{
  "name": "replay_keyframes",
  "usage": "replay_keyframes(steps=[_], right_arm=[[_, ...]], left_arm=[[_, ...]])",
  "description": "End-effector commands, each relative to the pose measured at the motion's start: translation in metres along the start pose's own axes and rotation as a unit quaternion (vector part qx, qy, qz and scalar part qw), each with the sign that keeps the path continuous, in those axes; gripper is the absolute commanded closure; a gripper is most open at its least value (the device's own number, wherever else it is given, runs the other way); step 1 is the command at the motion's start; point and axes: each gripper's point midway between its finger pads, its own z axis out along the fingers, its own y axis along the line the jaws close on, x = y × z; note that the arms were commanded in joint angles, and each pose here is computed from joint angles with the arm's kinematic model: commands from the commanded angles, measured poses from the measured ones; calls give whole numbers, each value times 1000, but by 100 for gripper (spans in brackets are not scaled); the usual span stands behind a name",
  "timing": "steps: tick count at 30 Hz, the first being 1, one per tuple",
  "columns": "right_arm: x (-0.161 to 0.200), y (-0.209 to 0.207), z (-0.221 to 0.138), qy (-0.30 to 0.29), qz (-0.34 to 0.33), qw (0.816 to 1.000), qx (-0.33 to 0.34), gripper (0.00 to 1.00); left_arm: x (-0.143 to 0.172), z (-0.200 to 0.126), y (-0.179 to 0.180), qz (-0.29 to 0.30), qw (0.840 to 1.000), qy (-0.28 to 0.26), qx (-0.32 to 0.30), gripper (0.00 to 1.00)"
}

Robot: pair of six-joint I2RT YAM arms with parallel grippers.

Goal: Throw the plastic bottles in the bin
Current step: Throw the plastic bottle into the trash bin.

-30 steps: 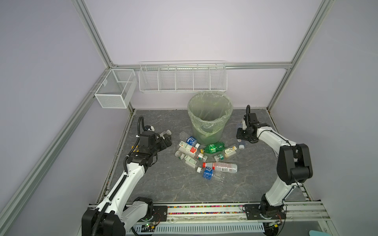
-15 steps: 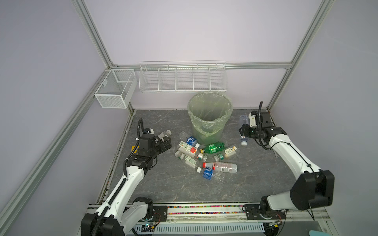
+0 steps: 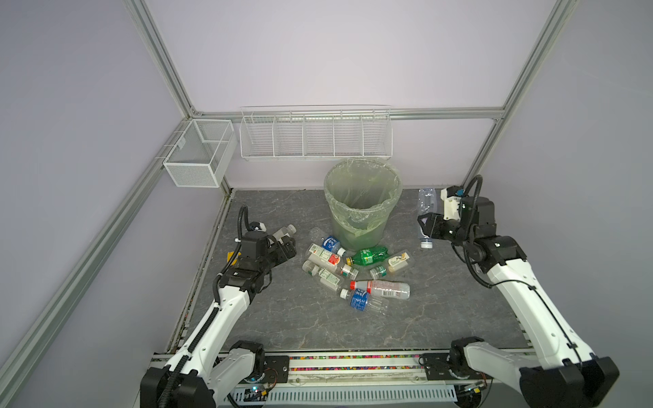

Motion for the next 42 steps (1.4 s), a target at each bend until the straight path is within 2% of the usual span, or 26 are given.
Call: replay_keyframes(steps=[1,5,14,20,28,32,34,36,40,42], right_arm=[[-6,26,-16,-17,-35,999,-38,48],[-12,41,-30,-35,-57,996,-56,48],[12,28,-50,-47,-63,996,-38,48],[15,39,-53,-53,-57,995,-67,48],[-32,83,-38,-70,-61,988,-123,49],[-76,100,-19,-92,-49,987,-120,49],[-98,96,-2,-89,-15,992,-86,49],[-117,109,16,-81,-19,992,-95,49],[-137,123,48,-74,-10,991,-107,40],[-138,127,62,-61,-19,992,-108,9]], left_arm=[[-15,-1,-8,-2,1000,-15,7,0],[-15,0,-10,-7,1000,-12,10,0],[-20,1,-11,-7,1000,-17,9,0],[-21,5,-11,-5,1000,-15,7,0],[-15,4,-9,-10,1000,-12,8,0],[-9,2,-5,-18,1000,-11,9,0],[-7,2,-7,-25,1000,-10,15,0],[-6,1,-9,-30,999,-4,23,0],[-4,-2,-10,-31,999,0,26,0],[-2,-3,-8,-30,999,1,21,0]])
